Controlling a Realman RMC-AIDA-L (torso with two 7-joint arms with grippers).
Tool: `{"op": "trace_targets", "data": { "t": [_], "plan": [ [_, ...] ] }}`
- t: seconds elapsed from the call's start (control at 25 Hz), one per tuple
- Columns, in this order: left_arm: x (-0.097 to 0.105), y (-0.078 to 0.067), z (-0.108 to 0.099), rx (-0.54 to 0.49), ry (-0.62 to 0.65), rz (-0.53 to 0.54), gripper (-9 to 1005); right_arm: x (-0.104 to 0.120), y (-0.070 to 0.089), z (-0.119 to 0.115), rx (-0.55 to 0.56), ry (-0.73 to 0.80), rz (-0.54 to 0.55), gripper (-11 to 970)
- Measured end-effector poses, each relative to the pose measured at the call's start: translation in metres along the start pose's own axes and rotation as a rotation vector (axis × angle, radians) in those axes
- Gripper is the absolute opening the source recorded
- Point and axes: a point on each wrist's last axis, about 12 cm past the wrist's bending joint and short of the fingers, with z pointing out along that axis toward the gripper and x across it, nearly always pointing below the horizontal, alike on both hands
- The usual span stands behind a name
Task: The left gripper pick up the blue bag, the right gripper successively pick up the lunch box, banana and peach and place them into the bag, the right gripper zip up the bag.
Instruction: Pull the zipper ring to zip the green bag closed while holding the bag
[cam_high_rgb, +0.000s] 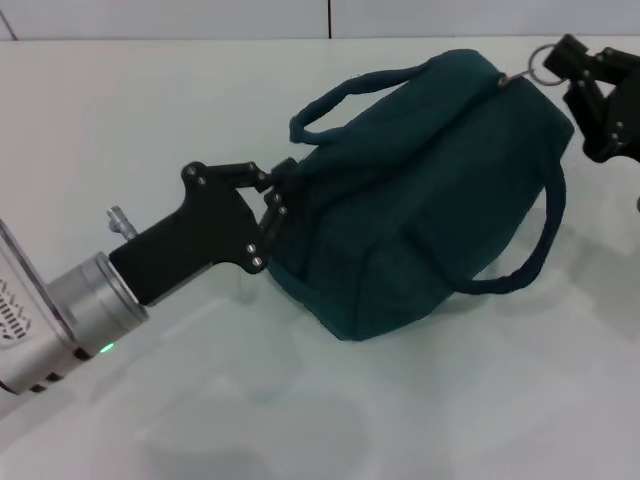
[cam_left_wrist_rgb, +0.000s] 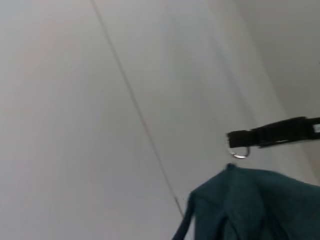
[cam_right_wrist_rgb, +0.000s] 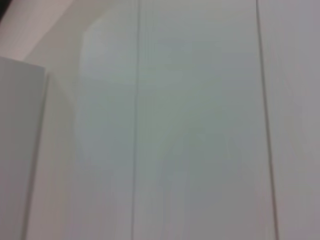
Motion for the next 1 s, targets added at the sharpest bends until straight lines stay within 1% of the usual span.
{"op": "trace_targets", "data": {
  "t": [0.16, 0.28, 0.36, 0.52, 0.56, 0.64, 0.68, 0.76, 0.84, 0.92, 1.0],
  "plan": [
    [-0.001, 0.006, -0.005, -0.020, 0.003, -0.019, 51, 0.000, -0.001, -0.005, 0.033, -0.006, 0.004, 22],
    [-0.001, 0.009, -0.007, -0.029, 0.003, -0.029, 52, 0.001, 0.000, -0.005, 0.026, -0.003, 0.006, 21],
    [-0.001, 0.006, -0.006, -0.032, 0.002, -0.020, 52, 0.002, 0.002, -0.004, 0.013, -0.001, 0.005, 21],
    [0.002, -0.008, -0.003, -0.031, 0.007, 0.017, 52, 0.003, 0.004, -0.004, 0.000, 0.001, 0.006, 21],
    [0.002, -0.011, -0.003, -0.038, 0.008, 0.018, 53, 0.003, 0.004, -0.004, -0.002, 0.001, 0.006, 21],
    [0.002, -0.013, -0.003, -0.067, 0.001, 0.003, 53, 0.003, 0.004, -0.004, -0.004, 0.001, 0.006, 21],
    [0.001, -0.013, -0.004, -0.093, -0.007, -0.018, 53, 0.003, 0.005, -0.003, -0.006, 0.001, 0.006, 21],
    [-0.001, -0.014, -0.007, -0.133, -0.027, -0.064, 93, 0.003, 0.005, -0.003, -0.011, 0.002, 0.006, 21],
    [-0.004, -0.011, -0.010, -0.165, -0.058, -0.152, 132, 0.003, 0.006, -0.003, -0.015, 0.004, 0.007, 21],
    [-0.007, -0.005, -0.010, -0.161, -0.089, -0.238, 172, 0.003, 0.006, -0.003, -0.016, 0.004, 0.007, 21],
    [-0.011, 0.005, -0.007, -0.122, -0.123, -0.322, 211, 0.003, 0.007, -0.003, -0.016, 0.004, 0.007, 21]
  ]
}}
